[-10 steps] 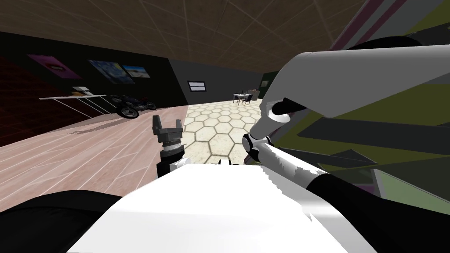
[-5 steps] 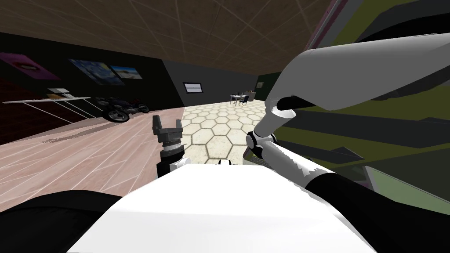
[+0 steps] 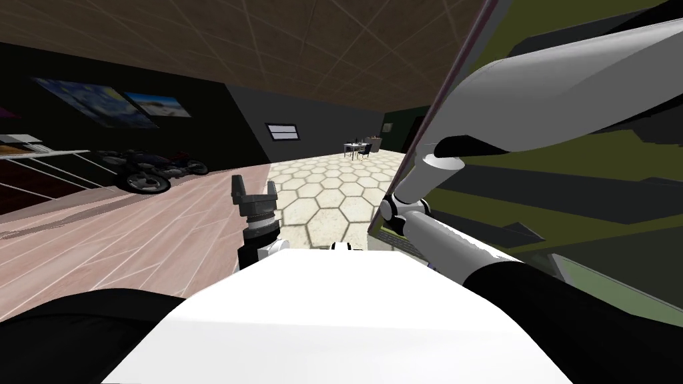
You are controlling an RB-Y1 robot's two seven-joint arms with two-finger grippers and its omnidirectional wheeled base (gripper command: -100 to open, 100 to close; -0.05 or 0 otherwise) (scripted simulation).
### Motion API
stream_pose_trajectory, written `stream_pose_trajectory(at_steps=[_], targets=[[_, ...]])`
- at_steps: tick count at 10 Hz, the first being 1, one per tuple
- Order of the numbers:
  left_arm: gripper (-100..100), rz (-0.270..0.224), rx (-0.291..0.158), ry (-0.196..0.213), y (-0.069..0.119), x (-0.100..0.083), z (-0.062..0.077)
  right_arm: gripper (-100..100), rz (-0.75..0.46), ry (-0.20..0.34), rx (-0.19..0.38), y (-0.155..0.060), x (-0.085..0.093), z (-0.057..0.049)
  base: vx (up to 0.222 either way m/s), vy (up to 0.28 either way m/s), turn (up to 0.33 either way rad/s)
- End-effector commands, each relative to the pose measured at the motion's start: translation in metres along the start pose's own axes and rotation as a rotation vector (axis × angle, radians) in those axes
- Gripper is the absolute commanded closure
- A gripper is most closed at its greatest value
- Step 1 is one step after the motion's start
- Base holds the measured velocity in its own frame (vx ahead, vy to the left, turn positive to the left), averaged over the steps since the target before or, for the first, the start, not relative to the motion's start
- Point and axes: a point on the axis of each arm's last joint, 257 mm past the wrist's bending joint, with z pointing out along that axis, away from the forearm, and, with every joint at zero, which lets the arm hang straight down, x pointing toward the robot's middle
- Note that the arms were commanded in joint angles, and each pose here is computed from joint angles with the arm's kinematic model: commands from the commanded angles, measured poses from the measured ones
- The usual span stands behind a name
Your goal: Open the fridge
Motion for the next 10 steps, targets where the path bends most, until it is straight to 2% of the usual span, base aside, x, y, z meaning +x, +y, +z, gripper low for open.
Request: stream_pose_trajectory(at_steps=[1,2,5,6,8,9,10], targets=[[0,0.000,0.000,0.000,0.000,0.000,0.000,-100,-0.042,0.127,-0.029,0.000,0.025,0.010,0.149,-0.044,-0.165],[0,0.000,0.000,0.000,0.000,0.000,0.000,-100,-0.043,0.138,-0.033,0.001,0.028,0.010,0.121,-0.035,-0.071],[0,0.000,0.000,0.000,0.000,0.000,0.000,-100,-0.103,0.319,-0.089,0.000,0.066,0.020,0.171,-0.037,-0.176],[0,0.000,0.000,0.000,0.000,0.000,0.000,-100,-0.104,0.337,-0.096,0.002,0.070,0.018,0.158,-0.058,-0.047],[0,0.000,0.000,0.000,0.000,0.000,0.000,-100,-0.145,0.458,-0.141,0.000,0.096,0.022,0.173,-0.034,-0.152],[0,0.000,0.000,0.000,0.000,0.000,0.000,-100,-0.146,0.478,-0.149,0.002,0.100,0.019,0.163,-0.028,-0.085],[0,0.000,0.000,0.000,0.000,0.000,0.000,-100,-0.167,0.546,-0.177,0.001,0.114,0.019,0.140,-0.015,-0.144]])
